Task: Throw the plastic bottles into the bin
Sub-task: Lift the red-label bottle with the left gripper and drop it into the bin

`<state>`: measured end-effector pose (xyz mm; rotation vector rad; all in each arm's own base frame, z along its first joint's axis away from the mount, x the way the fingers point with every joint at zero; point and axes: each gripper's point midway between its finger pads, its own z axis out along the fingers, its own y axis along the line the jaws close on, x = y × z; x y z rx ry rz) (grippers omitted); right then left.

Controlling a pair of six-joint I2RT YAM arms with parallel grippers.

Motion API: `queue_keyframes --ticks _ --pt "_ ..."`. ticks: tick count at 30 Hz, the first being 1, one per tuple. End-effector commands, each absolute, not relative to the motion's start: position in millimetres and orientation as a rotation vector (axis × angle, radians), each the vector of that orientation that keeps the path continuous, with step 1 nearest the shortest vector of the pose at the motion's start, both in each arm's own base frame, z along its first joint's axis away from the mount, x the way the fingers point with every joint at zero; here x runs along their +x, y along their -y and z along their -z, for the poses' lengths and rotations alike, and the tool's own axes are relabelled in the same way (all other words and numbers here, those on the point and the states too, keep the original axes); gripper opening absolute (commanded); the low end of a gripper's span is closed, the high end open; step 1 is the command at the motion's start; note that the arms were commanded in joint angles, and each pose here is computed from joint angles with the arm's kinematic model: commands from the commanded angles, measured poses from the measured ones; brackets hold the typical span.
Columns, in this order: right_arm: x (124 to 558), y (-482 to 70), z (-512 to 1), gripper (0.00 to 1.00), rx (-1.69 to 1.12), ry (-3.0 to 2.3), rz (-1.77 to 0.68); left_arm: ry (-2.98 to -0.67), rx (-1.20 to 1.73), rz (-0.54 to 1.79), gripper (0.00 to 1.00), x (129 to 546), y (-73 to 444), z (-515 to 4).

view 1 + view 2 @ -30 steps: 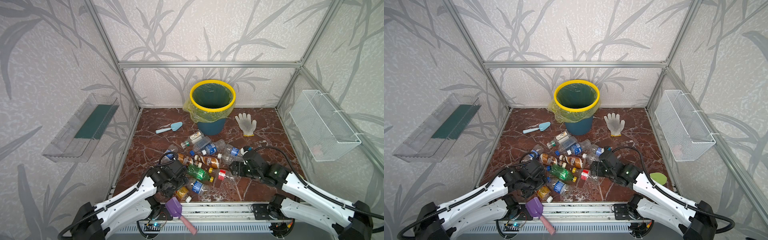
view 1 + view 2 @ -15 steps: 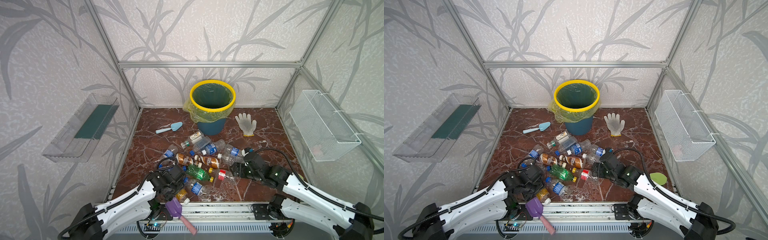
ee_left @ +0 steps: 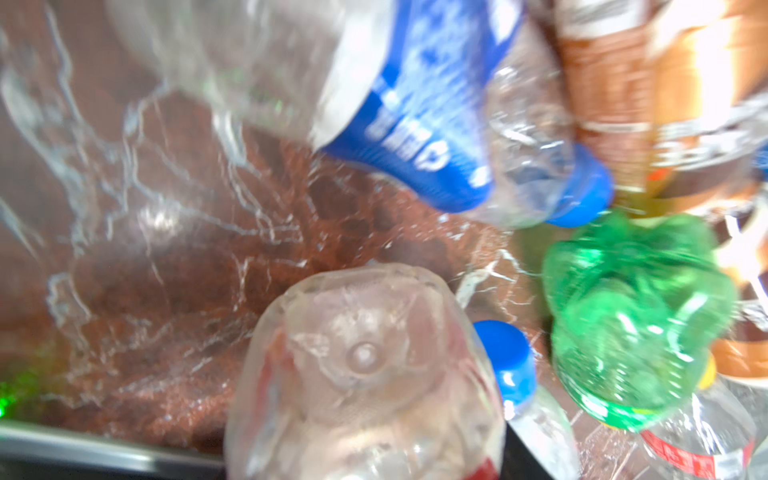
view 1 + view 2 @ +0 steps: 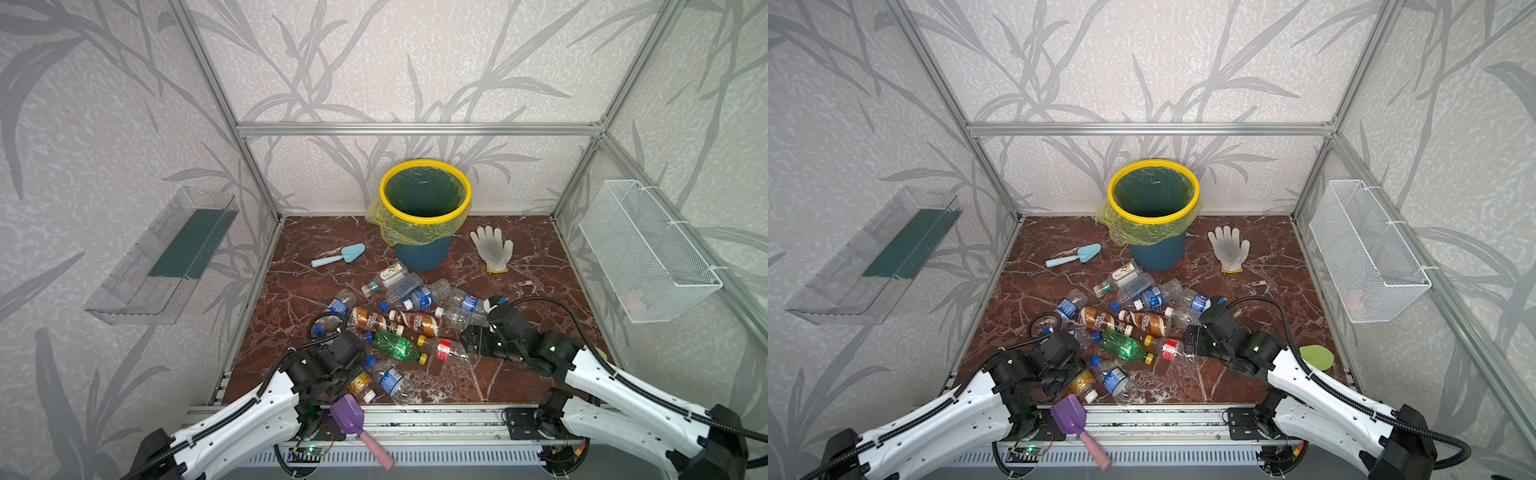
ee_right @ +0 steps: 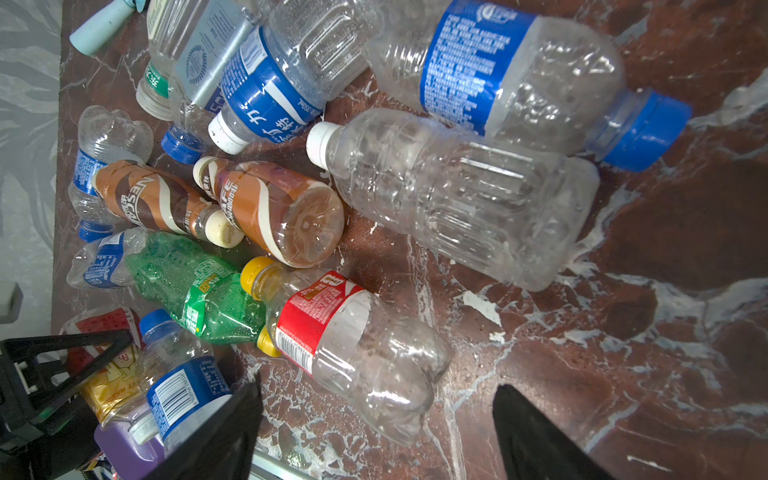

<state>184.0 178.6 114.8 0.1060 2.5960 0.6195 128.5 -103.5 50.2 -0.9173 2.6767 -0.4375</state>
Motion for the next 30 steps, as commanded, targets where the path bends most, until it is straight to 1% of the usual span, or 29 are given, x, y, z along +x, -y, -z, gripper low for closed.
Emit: queue_keyframes --ticks 1,8,12,14,16,17,19,22,23,24,25,27,28,30 --pt "184 -178 -111 0.87 0.098 -2.595 -0.601 -2.601 -0.807 0.417 0.56 141 96 -69" --pt "184 -179 -111 0.87 0.097 -2.603 -0.600 -2.502 -0.642 0.435 0.56 159 97 -102" --pt "182 -177 -110 0.87 0.100 -2.609 -0.591 -2.434 -0.545 0.457 0.59 174 104 -127" --pt "181 -175 -109 0.87 0.103 -2.612 -0.587 -2.397 -0.499 0.479 0.60 184 111 -143" --pt "181 -174 -109 0.87 0.109 -2.612 -0.585 -2.342 -0.444 0.523 0.60 200 124 -171" --pt "181 -173 -108 0.87 0.110 -2.613 -0.580 -2.315 -0.410 0.533 0.61 210 132 -188" --pt "180 -172 -108 0.87 0.113 -2.611 -0.578 -2.231 -0.310 0.594 0.62 236 155 -242" --pt "180 -169 -112 0.87 0.120 -2.596 -0.580 -2.084 -0.163 0.676 0.63 291 193 -351" --pt "180 -168 -114 0.87 0.122 -2.592 -0.577 -2.022 -0.136 0.696 0.65 312 203 -396" --pt "180 -167 -117 0.87 0.124 -2.584 -0.575 -1.980 -0.117 0.704 0.68 337 213 -434" --pt "180 -166 -120 0.87 0.126 -2.578 -0.574 -1.963 -0.103 0.694 0.74 357 218 -455" --pt "178 -161 -127 0.87 0.137 -2.565 -0.573 -1.916 -0.140 0.680 0.93 389 214 -507" --pt "177 -158 -129 0.87 0.144 -2.559 -0.570 -1.920 -0.169 0.673 0.99 394 210 -515" --pt "174 -151 -132 0.87 0.165 -2.547 -0.560 -1.924 -0.216 0.615 0.99 391 193 -517"
